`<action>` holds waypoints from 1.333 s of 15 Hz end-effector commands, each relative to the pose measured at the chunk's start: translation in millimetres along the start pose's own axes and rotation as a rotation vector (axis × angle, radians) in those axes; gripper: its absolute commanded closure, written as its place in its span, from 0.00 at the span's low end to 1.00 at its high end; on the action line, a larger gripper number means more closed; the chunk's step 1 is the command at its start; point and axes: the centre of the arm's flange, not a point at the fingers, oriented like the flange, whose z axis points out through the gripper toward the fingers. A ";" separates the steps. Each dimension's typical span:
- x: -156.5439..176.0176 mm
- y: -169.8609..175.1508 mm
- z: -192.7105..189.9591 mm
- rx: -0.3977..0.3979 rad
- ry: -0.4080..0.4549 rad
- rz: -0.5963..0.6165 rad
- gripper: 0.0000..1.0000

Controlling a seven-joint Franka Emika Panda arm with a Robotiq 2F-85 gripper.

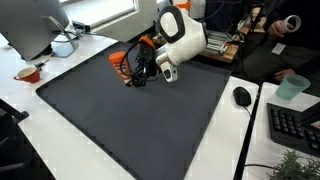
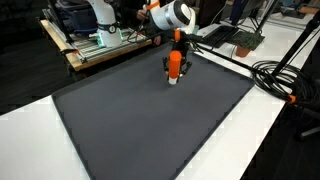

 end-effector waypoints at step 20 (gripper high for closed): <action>15.6 16.1 29.9 0.019 -0.039 0.009 0.83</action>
